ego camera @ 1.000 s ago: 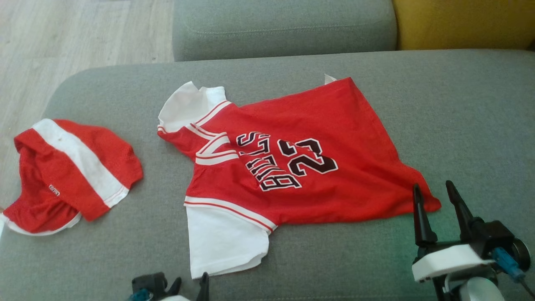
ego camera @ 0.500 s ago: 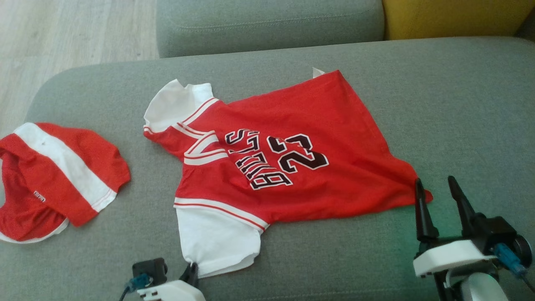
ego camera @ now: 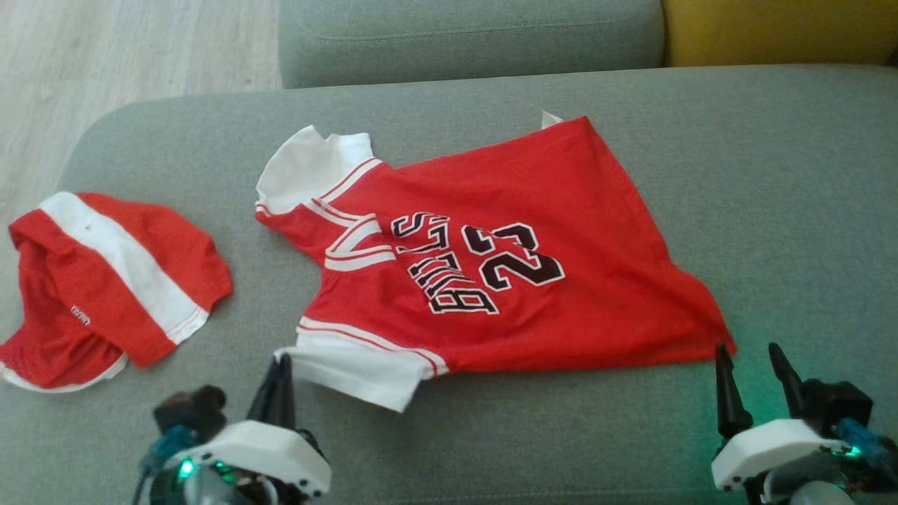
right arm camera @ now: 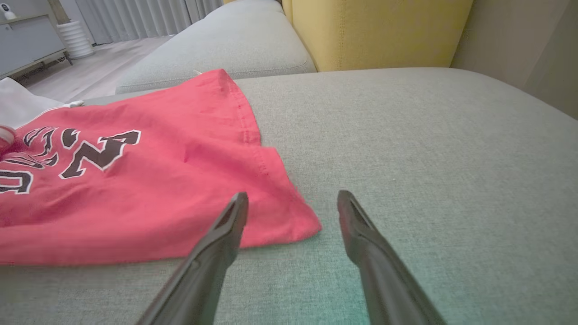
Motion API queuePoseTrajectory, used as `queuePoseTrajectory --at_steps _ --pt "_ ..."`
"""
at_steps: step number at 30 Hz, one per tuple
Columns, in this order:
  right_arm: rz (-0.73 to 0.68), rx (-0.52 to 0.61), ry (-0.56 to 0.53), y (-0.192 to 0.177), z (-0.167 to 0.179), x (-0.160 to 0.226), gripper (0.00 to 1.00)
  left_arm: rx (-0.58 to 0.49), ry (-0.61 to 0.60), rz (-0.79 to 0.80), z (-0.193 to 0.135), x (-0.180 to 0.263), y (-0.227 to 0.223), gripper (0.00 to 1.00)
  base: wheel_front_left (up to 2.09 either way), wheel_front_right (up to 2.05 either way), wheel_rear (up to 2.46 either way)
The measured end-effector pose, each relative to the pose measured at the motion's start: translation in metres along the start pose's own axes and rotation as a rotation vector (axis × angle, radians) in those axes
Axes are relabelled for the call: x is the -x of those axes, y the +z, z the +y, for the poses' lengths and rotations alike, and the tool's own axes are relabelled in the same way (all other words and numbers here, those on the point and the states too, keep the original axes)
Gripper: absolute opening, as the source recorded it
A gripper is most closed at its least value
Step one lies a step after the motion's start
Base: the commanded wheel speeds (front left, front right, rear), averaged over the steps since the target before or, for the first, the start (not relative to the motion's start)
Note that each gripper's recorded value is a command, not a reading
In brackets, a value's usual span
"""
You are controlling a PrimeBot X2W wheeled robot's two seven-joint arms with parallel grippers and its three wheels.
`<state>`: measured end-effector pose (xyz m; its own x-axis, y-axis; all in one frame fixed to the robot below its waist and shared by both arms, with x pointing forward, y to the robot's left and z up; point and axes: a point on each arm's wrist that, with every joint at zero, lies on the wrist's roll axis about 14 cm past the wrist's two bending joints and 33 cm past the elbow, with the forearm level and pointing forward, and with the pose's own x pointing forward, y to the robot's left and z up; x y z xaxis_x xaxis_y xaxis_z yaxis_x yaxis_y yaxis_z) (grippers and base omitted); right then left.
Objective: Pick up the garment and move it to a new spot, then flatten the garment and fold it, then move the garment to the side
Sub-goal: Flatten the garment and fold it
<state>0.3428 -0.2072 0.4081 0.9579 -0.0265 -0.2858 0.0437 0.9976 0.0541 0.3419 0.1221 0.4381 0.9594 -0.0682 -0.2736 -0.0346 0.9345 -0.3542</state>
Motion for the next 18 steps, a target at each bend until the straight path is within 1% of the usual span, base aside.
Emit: queuePoseTrajectory --at_steps 3,9,13,18 --pt "0.025 -0.003 -0.002 -0.006 -0.001 -0.001 1.00 0.007 0.022 -0.037 0.006 0.006 0.013 0.00 0.00 0.00 0.00" --pt "0.107 -0.016 0.017 -0.029 0.007 -0.002 1.00 0.017 0.040 -0.051 0.011 0.017 0.022 0.00 0.00 0.00 0.00" --pt "0.155 -0.024 0.012 -0.042 0.006 -0.001 1.00 0.022 0.045 -0.051 0.011 0.017 0.023 0.00 0.00 0.00 0.00" --pt "0.143 -0.055 0.009 -0.036 0.008 -0.015 1.00 0.023 0.050 -0.041 0.011 0.016 0.021 0.00 0.00 0.00 0.00"
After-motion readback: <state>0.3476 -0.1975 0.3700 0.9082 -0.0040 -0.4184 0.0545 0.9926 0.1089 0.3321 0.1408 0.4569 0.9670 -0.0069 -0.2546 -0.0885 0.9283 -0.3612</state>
